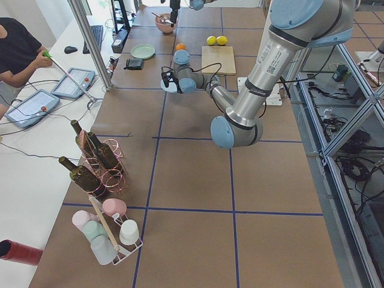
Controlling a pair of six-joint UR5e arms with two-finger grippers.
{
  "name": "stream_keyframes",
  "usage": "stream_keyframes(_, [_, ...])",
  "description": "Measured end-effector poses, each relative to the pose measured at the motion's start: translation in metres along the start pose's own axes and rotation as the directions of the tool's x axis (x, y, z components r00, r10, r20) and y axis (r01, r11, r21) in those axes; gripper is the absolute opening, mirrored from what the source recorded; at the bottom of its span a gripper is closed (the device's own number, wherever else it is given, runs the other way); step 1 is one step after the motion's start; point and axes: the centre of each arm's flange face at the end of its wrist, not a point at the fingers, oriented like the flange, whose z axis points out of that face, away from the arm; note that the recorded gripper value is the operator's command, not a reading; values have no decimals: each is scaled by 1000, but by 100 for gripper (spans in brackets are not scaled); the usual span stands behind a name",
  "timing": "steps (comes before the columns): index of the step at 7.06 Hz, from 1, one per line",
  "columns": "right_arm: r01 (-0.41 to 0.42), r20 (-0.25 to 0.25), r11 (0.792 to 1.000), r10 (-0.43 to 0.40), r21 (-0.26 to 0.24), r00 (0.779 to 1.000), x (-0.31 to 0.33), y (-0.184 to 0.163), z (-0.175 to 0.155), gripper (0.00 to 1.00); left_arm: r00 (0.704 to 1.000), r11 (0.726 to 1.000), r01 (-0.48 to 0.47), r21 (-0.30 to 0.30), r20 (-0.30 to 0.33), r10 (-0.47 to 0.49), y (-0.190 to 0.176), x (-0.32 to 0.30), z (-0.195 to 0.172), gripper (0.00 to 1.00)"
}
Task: Pick orange to plate
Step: 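Move the right gripper above the orange while the left arm withdraws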
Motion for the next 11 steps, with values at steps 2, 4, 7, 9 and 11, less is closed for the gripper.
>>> stream_keyframes(2, [7,-6,1000,-7,-3,1000,-5,3,6,100,1000,1000,-9,21,17,9,21,6,28,43])
stream_keyframes(4, [9,-10,1000,-9,-3,1000,-6,4,8,100,999,999,-32,26,16,32,22,-1,34,64])
stream_keyframes(7, [20,-33,1000,-20,-5,999,-9,9,21,100,991,989,-135,68,10,134,-18,-9,7,100])
stream_keyframes(9, [61,-84,998,-62,-18,995,-22,27,57,100,982,981,-186,64,-35,188,-57,-19,-52,100])
stream_keyframes(11, [92,-135,995,-97,-47,986,-27,44,96,100,958,955,-279,98,-37,284,-82,-44,-101,100])
